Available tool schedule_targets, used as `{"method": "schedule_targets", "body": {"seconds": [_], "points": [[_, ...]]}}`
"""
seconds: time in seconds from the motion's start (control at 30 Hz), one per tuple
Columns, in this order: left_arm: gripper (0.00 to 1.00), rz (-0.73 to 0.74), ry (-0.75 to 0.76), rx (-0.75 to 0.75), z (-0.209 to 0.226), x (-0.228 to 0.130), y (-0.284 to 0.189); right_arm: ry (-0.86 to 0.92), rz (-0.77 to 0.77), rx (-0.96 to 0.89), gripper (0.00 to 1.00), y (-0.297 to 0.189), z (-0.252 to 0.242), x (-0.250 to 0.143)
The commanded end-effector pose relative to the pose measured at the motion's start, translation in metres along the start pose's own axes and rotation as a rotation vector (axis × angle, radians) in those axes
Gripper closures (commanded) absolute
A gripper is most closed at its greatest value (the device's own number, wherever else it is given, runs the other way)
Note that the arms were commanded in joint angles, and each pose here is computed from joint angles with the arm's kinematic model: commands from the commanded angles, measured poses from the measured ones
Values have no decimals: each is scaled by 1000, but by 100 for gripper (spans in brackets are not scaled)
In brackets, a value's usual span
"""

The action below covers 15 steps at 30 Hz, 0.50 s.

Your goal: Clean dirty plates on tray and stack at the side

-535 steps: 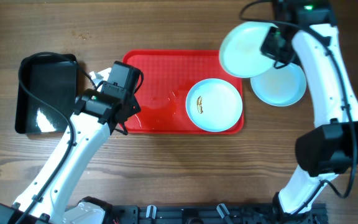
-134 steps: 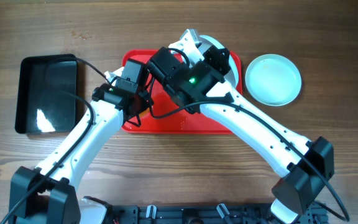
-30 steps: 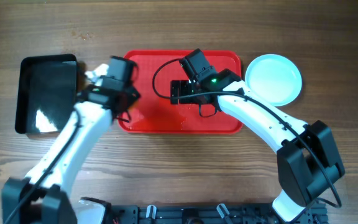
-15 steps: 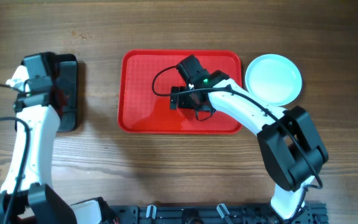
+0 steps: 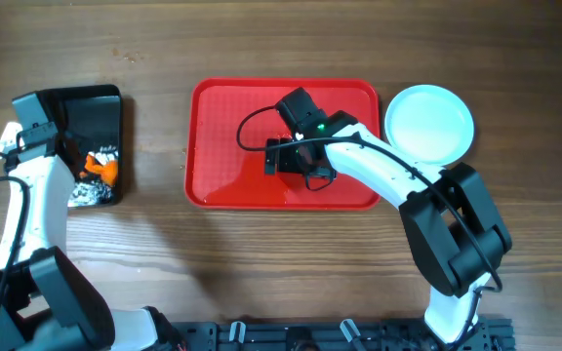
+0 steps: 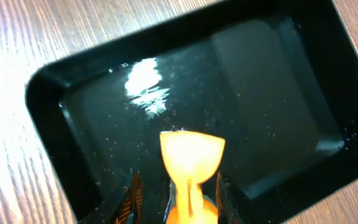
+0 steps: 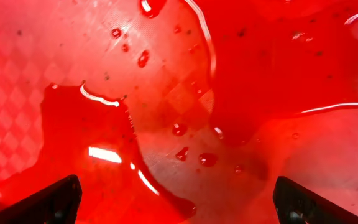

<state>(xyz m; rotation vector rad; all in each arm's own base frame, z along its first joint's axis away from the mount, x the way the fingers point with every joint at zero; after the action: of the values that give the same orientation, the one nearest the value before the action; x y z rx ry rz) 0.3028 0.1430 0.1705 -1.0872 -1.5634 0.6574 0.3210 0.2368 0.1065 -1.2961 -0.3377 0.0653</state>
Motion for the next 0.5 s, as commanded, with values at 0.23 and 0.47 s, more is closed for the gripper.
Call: {"method": "schedule_targets", "body": {"seconds": [0.23, 0.47], "points": [[55, 180, -19, -270, -1, -2, -71, -83, -48, 112, 0, -35, 13, 2], [0, 465, 6, -507, 7, -21, -130, -92, -216, 74, 0, -119, 16, -5]]}}
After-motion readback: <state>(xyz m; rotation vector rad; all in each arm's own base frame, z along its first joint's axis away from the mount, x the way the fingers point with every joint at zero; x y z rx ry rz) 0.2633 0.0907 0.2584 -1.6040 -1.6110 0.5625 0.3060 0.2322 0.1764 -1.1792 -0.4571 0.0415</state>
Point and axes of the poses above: each gripper's point midway between its finger pads, its own y axis out along the fingers, its own z axis along the line the jaws close on, x = y × z, the point moved 9 cm from there along -y, back along the fingers, and after that the axes turned 15 degrees about -y, right-handed, at the moved point
